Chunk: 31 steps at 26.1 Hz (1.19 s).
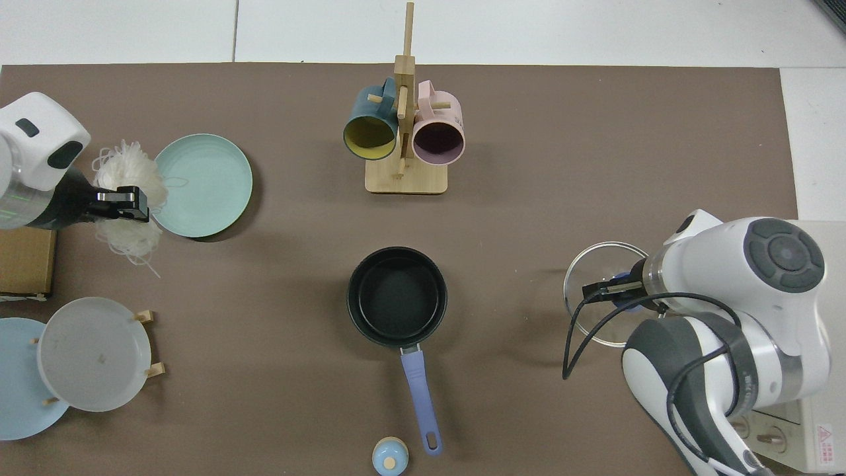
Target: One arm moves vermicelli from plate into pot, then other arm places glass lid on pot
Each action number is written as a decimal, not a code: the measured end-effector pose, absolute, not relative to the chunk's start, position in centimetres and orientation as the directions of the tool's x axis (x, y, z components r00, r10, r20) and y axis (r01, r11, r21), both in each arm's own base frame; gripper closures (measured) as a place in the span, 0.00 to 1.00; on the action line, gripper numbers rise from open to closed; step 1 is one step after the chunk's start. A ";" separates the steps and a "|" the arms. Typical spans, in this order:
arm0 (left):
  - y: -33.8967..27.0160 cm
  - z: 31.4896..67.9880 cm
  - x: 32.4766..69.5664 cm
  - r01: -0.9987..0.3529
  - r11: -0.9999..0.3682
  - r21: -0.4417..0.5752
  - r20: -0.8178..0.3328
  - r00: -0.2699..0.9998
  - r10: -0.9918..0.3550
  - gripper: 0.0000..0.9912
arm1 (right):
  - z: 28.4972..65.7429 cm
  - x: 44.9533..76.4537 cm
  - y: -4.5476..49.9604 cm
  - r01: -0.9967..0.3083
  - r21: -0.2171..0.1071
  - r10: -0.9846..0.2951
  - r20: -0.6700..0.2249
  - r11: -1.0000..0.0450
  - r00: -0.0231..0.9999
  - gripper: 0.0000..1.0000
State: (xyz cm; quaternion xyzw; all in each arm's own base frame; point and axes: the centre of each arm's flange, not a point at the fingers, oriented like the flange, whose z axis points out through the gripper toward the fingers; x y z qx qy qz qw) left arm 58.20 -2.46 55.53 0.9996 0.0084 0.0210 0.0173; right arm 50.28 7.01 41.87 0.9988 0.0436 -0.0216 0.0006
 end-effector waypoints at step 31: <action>-32.1 44.8 47.4 0.024 -0.994 0.107 0.063 0.998 0.031 0.62 | 47.5 56.8 5.2 0.092 0.007 0.093 0.037 -0.996 0.995 0.56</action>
